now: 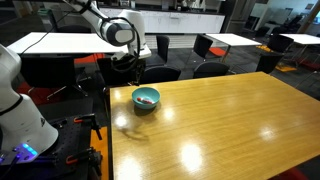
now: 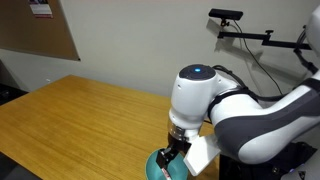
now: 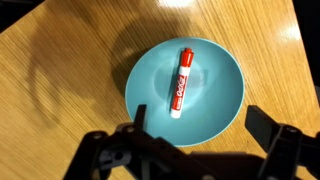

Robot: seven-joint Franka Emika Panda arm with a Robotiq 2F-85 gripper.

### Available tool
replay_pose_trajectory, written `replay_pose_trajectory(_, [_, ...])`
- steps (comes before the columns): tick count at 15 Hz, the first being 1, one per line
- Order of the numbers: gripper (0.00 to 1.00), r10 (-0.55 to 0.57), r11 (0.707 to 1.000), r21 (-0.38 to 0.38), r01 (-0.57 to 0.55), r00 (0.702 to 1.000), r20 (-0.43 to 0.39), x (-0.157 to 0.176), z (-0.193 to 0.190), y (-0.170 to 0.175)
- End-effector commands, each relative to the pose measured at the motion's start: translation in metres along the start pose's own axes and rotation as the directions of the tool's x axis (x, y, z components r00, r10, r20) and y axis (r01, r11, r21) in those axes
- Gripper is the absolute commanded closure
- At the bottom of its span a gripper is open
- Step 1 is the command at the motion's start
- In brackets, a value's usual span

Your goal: Take the marker from the bowl and put it on the table

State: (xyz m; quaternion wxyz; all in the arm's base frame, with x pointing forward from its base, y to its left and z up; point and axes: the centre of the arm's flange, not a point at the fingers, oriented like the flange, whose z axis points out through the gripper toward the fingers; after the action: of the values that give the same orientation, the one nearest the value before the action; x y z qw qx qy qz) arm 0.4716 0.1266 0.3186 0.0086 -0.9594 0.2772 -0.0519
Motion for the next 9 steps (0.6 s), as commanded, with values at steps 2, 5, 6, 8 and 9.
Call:
replay_pose_trajectory(2, [0.0, 0.042, 0.998, 0.039, -0.042, 0.999, -0.012, 0.012, 0.031, -0.015])
replay_pose_trajectory(5, [0.0, 0.063, 0.997, 0.048, -0.063, 0.998, -0.006, 0.015, 0.048, -0.018])
replay_pose_trajectory(6, [0.0, 0.076, 0.996, 0.044, -0.076, 0.997, 0.0, 0.016, 0.053, -0.02])
replay_pose_trajectory(8, [0.0, 0.097, 0.995, 0.033, -0.097, 0.995, 0.007, 0.016, 0.06, -0.022])
replay_pose_trajectory(9, [0.0, 0.115, 0.993, 0.022, -0.115, 0.993, 0.009, 0.016, 0.064, -0.023])
